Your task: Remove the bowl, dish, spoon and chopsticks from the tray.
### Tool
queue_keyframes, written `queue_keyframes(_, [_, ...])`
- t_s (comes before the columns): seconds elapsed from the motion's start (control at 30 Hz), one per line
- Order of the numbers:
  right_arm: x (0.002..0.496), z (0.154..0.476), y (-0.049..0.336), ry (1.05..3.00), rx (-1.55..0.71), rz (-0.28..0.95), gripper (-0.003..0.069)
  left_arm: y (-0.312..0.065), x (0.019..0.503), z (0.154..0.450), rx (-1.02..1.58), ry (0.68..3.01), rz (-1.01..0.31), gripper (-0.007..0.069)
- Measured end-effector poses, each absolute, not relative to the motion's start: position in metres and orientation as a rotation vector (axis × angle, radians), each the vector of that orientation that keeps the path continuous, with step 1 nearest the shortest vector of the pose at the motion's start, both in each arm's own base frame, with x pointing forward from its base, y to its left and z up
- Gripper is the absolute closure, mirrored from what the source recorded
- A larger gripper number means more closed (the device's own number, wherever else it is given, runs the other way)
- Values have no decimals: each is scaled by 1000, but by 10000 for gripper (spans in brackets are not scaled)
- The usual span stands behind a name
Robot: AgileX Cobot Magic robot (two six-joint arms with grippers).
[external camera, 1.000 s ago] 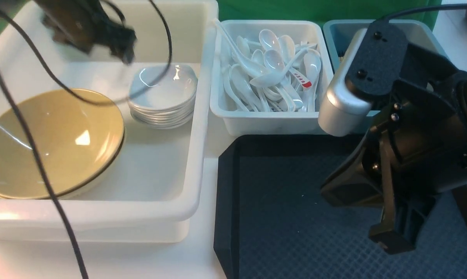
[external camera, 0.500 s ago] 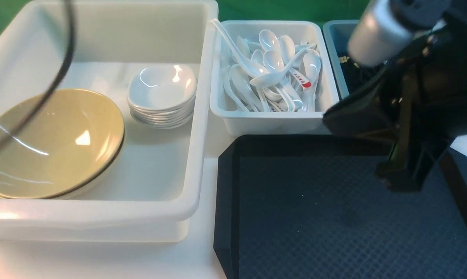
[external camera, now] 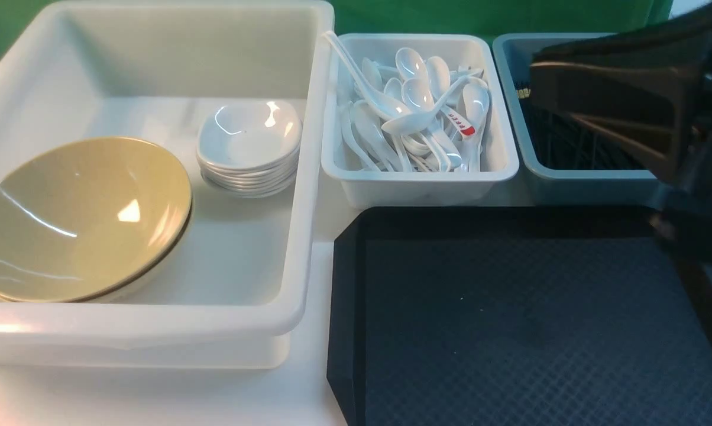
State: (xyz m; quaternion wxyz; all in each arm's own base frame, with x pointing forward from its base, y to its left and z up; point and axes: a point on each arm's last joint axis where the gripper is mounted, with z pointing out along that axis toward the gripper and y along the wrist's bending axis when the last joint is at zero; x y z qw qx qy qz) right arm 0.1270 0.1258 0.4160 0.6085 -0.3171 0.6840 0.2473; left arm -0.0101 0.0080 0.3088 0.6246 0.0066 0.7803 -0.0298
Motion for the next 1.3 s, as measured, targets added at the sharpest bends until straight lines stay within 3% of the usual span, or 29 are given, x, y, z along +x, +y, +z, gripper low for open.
queue_keyframes(0.4, [78,388,76,1329,-582,594,597,5,-4,299,46,1847,-76,635])
queue_keyframes(1.13, [75,386,72,1305,-567,596,580,5,-4,299,46,1848,-76,636])
queue_keyframes(1.3, [72,340,52,1261,-486,439,619,5,-4,299,46,1848,-76,636])
